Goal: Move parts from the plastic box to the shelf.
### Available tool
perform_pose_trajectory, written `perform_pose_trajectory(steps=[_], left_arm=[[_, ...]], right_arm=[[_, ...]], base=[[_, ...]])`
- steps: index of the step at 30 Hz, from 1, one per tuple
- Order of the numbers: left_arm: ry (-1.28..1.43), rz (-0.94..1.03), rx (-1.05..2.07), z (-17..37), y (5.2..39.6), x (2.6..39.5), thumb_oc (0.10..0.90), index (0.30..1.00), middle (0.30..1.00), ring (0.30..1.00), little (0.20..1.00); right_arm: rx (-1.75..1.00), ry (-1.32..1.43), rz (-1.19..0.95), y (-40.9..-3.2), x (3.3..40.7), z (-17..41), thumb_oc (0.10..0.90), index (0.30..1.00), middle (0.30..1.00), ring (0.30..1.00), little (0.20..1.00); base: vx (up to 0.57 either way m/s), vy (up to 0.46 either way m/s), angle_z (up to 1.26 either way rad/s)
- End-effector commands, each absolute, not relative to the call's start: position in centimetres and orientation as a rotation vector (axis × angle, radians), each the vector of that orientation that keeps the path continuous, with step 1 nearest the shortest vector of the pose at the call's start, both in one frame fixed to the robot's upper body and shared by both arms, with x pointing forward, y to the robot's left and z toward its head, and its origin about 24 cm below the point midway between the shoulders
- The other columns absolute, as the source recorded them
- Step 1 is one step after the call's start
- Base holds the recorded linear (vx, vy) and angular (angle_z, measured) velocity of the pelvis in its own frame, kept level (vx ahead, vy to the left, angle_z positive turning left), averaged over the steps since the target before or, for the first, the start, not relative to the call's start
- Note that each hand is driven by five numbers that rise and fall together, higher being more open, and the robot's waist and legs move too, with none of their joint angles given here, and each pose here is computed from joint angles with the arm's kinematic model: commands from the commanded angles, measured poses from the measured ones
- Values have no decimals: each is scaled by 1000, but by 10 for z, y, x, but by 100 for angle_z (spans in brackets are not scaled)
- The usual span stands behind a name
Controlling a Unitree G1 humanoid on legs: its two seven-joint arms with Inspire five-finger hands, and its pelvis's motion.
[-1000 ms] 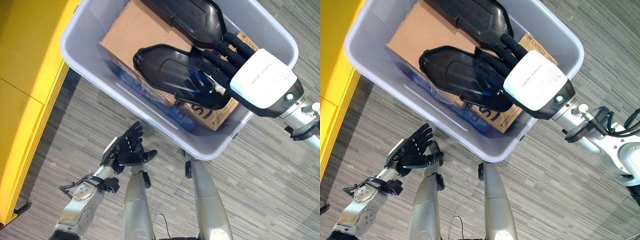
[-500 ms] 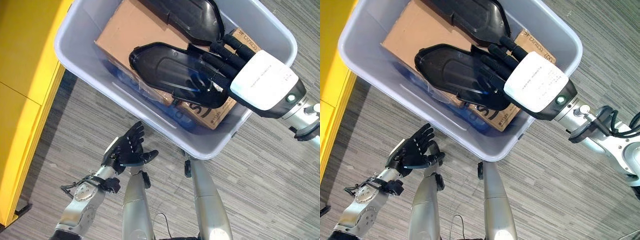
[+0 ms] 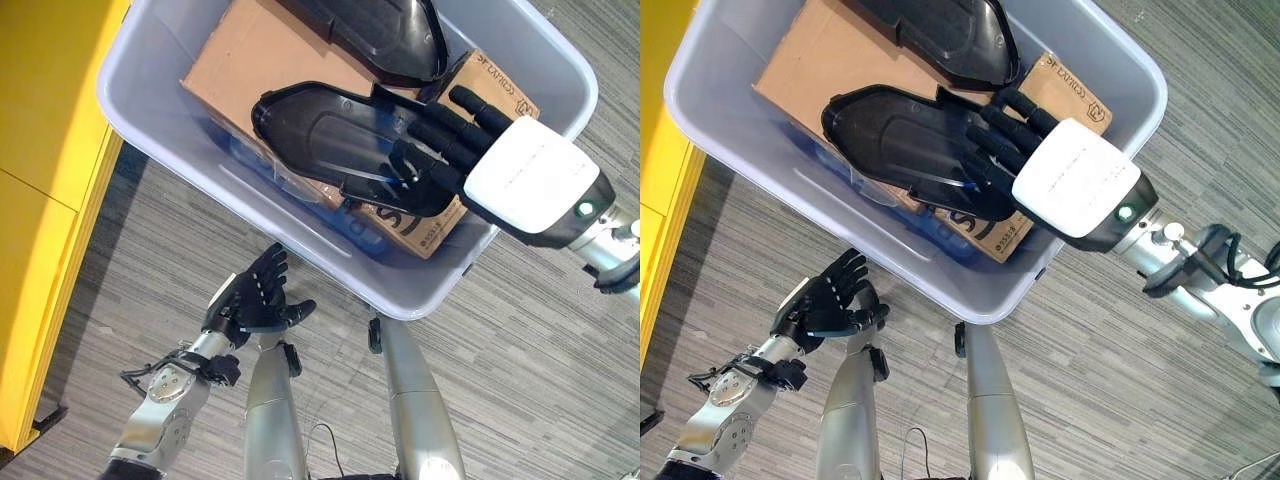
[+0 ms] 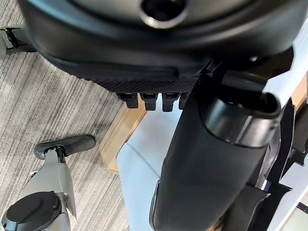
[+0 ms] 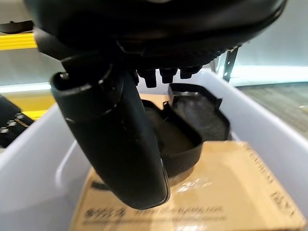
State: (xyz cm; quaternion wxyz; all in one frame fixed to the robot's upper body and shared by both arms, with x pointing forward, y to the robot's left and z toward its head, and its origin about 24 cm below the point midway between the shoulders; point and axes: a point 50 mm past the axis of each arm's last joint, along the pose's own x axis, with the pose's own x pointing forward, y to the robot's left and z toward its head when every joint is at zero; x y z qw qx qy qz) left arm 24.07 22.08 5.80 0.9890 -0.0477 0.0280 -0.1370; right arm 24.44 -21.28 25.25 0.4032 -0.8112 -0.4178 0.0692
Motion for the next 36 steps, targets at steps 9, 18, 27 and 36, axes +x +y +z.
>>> perform_pose_trajectory(steps=[9,18,27,36], left_arm=[[-41,-348,-77,68,208,235,900,1000,1000,1000,1000],[-38,-361,-97,67,206,235,900,1000,1000,1000,1000],[-55,-350,-88,69,208,236,900,1000,1000,1000,1000],[-63,-386,-96,70,205,236,900,1000,1000,1000,1000]], right_arm=[[-1915,-1448,97,-185,219,284,900,1000,1000,1000,1000],[-1944,-1425,135,-182,222,282,900,1000,1000,1000,1000],[-1954,-1364,143,-180,229,286,900,1000,1000,1000,1000],[-1953,-1335,122,-180,233,289,900,1000,1000,1000,1000]], base=[[0,0,0],[0,0,0],[0,0,0],[3,-4,3]])
